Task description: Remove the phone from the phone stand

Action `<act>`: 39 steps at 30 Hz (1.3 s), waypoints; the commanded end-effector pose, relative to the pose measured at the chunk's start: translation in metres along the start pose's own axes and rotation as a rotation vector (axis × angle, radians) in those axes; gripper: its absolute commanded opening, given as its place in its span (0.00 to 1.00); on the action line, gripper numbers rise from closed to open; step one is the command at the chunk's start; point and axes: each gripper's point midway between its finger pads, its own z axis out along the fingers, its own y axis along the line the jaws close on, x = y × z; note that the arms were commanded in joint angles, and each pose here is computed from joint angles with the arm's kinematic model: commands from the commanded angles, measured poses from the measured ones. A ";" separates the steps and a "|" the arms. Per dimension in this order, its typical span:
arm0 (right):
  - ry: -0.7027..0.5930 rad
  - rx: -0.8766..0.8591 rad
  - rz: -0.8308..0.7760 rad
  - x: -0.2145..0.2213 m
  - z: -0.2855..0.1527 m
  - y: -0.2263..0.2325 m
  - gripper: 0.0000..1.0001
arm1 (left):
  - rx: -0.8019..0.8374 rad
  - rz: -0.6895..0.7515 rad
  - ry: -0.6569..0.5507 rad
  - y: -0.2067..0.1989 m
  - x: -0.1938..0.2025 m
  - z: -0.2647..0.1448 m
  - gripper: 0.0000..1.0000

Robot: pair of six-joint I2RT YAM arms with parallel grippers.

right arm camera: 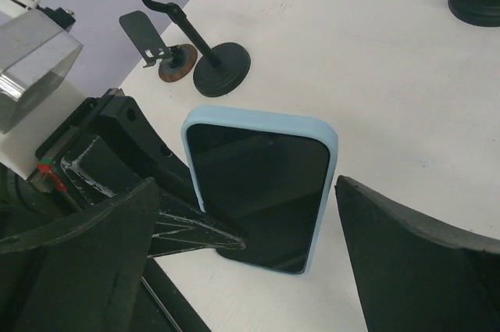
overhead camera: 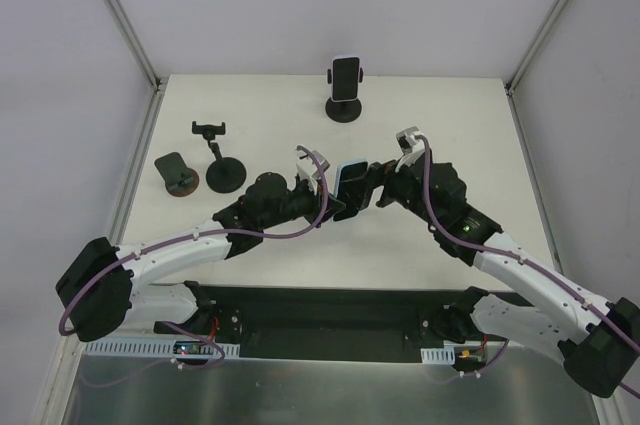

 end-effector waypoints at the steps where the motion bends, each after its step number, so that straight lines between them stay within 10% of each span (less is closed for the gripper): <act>1: -0.073 -0.006 -0.057 -0.017 0.008 0.007 0.96 | 0.125 -0.032 -0.140 -0.027 -0.044 -0.003 0.00; 20: 0.022 0.145 -0.146 0.003 0.020 0.006 0.99 | 0.105 -0.050 -0.120 -0.021 -0.041 0.000 0.00; 28: 0.068 0.221 -0.174 0.005 0.019 0.000 0.70 | 0.071 -0.043 -0.113 -0.015 -0.041 -0.001 0.01; 34: 0.086 0.279 -0.204 -0.001 0.012 -0.010 0.31 | 0.047 -0.025 -0.119 -0.012 -0.045 -0.003 0.32; 39: 0.159 0.311 -0.202 -0.010 0.010 -0.025 0.24 | -0.024 0.012 -0.142 -0.001 -0.055 -0.011 0.58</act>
